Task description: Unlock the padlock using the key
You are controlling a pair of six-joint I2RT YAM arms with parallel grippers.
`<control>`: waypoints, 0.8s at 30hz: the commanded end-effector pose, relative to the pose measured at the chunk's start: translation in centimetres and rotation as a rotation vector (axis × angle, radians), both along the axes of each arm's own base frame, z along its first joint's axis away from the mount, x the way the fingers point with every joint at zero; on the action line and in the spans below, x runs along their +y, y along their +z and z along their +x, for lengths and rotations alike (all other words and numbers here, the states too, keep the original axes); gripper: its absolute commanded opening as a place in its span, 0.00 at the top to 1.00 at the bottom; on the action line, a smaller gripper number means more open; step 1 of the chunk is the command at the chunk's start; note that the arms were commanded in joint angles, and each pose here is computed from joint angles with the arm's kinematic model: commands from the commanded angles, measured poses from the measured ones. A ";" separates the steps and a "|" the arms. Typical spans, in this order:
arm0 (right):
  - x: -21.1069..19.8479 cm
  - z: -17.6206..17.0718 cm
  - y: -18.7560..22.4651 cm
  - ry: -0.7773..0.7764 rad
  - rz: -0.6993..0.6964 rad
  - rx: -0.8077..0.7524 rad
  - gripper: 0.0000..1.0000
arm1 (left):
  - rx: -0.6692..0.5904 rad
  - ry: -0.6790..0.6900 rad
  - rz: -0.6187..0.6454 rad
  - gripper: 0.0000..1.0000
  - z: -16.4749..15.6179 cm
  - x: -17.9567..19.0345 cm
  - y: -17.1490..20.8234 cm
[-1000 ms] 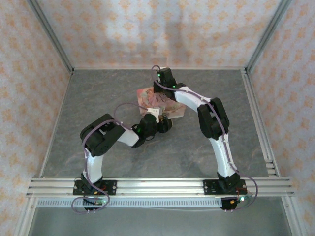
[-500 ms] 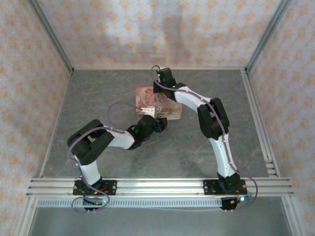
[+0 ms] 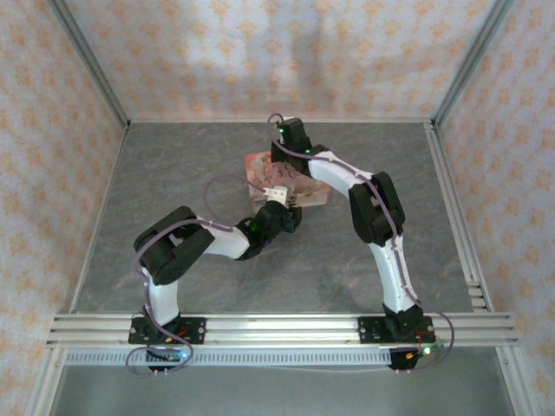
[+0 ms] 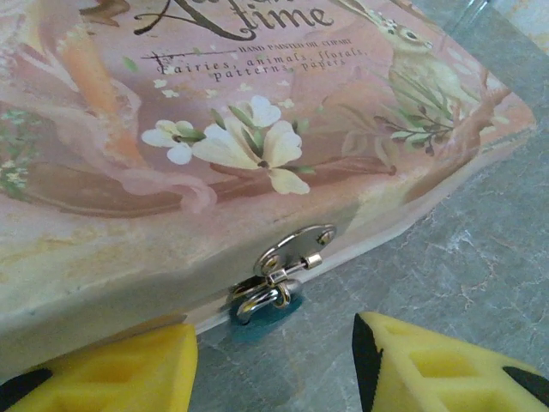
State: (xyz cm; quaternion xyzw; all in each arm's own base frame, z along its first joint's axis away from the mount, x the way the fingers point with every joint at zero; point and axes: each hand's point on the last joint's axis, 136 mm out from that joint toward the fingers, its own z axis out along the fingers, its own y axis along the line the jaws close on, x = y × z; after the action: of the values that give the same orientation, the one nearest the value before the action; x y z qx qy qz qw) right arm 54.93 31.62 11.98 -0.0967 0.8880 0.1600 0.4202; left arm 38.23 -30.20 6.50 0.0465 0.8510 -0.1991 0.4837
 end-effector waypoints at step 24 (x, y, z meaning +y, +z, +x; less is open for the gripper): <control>-6.6 5.0 -1.1 -0.127 -0.265 0.071 1.00 | 0.034 -0.054 -0.056 0.31 -0.6 -0.6 -1.0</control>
State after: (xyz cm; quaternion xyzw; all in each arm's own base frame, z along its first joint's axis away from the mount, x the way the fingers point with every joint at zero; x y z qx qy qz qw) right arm 59.95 27.28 14.09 -0.0806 0.9002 0.0772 0.4209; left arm 37.35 -31.08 4.86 0.0602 0.8577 -0.2298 0.4559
